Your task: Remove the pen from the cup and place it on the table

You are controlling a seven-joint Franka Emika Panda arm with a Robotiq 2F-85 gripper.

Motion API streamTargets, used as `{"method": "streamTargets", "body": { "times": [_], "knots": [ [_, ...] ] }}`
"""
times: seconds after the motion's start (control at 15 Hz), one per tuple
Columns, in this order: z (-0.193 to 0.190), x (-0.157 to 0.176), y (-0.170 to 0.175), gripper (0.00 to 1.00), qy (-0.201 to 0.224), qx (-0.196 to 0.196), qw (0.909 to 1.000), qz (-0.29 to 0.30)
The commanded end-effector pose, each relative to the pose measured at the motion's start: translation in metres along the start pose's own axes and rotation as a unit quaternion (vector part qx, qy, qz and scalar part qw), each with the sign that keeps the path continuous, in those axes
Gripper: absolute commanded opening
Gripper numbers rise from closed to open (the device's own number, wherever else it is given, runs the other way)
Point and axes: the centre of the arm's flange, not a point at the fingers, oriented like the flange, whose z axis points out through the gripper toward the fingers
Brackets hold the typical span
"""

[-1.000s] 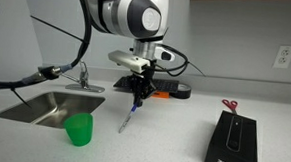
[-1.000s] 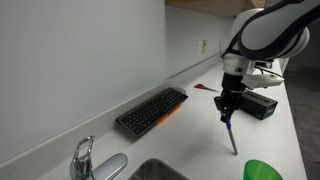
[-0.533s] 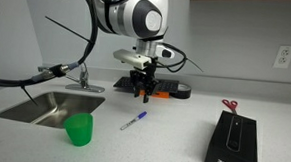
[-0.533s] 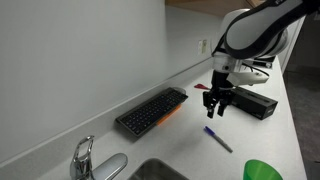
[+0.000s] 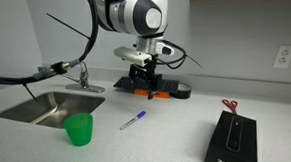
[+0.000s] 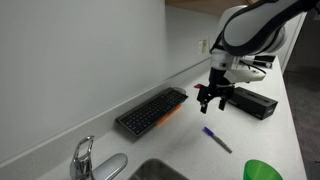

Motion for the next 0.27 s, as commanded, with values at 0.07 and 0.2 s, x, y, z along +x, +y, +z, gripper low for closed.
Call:
{"method": "streamTargets", "body": {
  "times": [0.07, 0.2],
  "knots": [
    [-0.0012, 0.0006, -0.0009, 1.00, 0.001, 0.000, 1.0000, -0.001],
    [-0.0019, 0.0010, -0.0014, 1.00, 0.002, 0.001, 1.0000, -0.001]
  ]
}}
